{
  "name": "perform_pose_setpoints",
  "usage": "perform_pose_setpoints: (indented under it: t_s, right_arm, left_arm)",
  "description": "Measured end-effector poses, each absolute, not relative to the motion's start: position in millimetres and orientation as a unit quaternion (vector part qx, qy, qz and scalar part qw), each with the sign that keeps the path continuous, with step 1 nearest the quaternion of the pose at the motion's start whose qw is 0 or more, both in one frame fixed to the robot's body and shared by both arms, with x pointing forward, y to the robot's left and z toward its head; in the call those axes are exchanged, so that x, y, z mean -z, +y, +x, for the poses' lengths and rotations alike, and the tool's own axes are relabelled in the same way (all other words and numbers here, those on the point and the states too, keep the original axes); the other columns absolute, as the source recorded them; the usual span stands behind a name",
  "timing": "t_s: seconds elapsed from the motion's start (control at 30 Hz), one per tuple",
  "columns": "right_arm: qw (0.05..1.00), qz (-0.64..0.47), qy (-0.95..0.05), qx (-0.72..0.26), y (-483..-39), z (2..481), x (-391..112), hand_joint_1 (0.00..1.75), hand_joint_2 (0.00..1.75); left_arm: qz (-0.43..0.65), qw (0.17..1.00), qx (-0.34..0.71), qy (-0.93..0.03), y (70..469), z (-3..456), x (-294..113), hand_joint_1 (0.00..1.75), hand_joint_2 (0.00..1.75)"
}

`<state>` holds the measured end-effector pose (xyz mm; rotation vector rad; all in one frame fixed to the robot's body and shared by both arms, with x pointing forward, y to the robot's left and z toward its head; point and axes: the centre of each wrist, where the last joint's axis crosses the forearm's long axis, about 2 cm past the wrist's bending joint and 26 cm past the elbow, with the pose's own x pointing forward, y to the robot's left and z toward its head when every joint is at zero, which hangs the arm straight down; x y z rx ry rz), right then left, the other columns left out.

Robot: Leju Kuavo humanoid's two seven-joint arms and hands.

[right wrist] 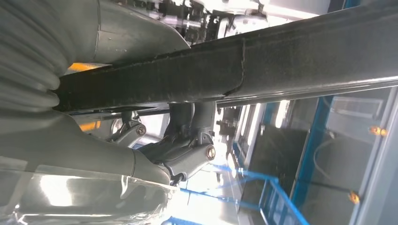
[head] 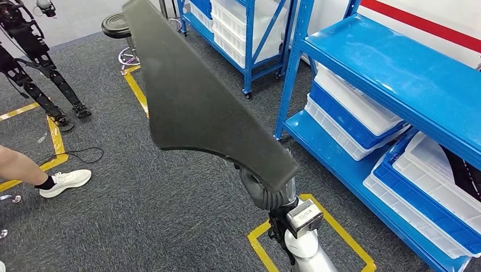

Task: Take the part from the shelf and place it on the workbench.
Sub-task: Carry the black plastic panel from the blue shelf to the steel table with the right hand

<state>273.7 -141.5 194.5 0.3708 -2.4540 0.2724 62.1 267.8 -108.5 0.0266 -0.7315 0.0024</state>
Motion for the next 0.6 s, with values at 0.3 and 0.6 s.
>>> perform_pose_setpoints:
  t_s: [0.3,0.6]
  right_arm:
    - [0.324,0.136,-0.930,-0.105,-144.4,268.9,-189.0,1.71,1.75]
    - [0.323,0.138,-0.931,-0.103,-141.8,268.2,-191.5,1.71,1.75]
  left_arm:
    - [0.009,0.934,-0.001,-0.358,267.3,62.1,108.4,0.00,1.75]
    - [0.018,0.937,-0.001,-0.350,268.4,59.2,108.9,0.00,1.75]
